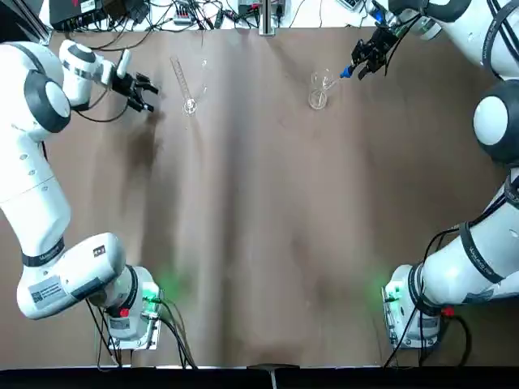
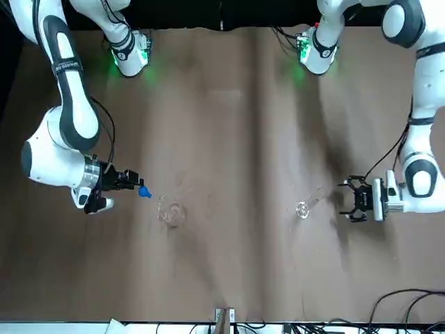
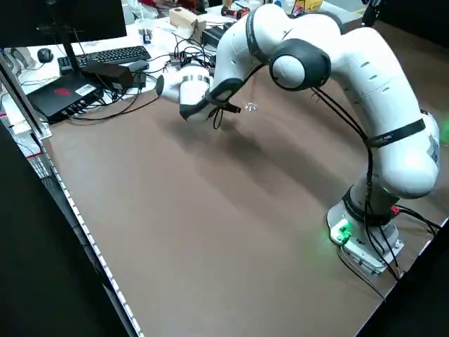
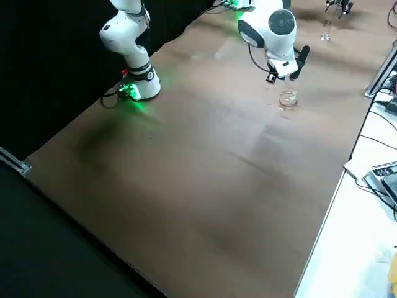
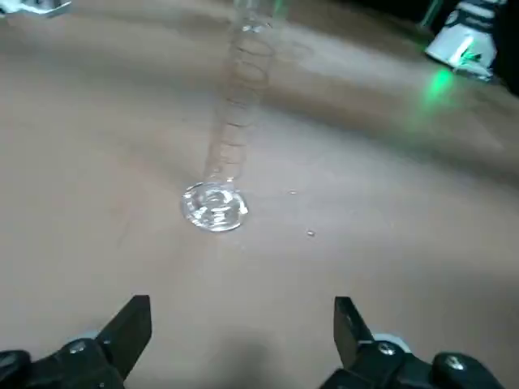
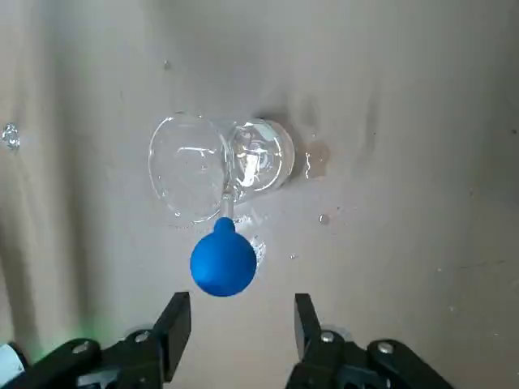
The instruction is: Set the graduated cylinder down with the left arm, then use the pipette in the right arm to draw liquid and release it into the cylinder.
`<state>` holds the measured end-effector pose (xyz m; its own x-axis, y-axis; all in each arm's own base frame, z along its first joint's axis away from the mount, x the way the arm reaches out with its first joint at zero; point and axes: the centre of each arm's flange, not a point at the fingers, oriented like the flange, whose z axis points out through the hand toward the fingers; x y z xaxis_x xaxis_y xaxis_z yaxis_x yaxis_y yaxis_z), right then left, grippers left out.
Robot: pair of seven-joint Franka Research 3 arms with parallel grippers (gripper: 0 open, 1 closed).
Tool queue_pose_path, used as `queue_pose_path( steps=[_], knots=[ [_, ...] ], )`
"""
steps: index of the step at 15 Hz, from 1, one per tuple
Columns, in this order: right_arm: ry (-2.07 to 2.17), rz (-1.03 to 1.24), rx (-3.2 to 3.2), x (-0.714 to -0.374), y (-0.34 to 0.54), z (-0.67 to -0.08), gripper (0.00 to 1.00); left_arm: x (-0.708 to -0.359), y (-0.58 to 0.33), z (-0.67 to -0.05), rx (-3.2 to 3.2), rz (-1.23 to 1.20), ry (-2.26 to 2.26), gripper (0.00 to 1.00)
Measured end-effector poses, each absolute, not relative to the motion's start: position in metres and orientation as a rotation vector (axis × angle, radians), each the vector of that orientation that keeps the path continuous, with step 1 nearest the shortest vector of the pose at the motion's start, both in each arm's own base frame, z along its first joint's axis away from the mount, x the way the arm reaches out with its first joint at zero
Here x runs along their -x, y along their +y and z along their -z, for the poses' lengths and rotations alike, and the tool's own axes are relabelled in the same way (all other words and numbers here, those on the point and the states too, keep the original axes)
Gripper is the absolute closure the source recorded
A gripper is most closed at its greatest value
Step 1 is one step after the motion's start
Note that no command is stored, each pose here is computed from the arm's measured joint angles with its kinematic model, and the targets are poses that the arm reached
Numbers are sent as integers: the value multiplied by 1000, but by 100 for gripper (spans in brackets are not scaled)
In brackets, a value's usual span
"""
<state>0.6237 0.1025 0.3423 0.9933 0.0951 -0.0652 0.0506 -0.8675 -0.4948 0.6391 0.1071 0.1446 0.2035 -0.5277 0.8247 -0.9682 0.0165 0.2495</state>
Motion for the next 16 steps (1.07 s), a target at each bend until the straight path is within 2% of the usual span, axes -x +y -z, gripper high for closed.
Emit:
queue_pose_path(
  steps=[3, 13, 16],
  knots=[
    [-75, -131, 2603, -625, 104, -332, 42, -627, 86, -117, -1468, -712, -1455, 0],
    [-51, -100, 2564, -628, 121, -330, 42, -628, 28, -80, -1274, -1050, -1255, 0],
    [-51, -91, 2563, -630, 120, -333, 46, -628, 20, -75, -1271, -1065, -1232, 0]
  ],
)
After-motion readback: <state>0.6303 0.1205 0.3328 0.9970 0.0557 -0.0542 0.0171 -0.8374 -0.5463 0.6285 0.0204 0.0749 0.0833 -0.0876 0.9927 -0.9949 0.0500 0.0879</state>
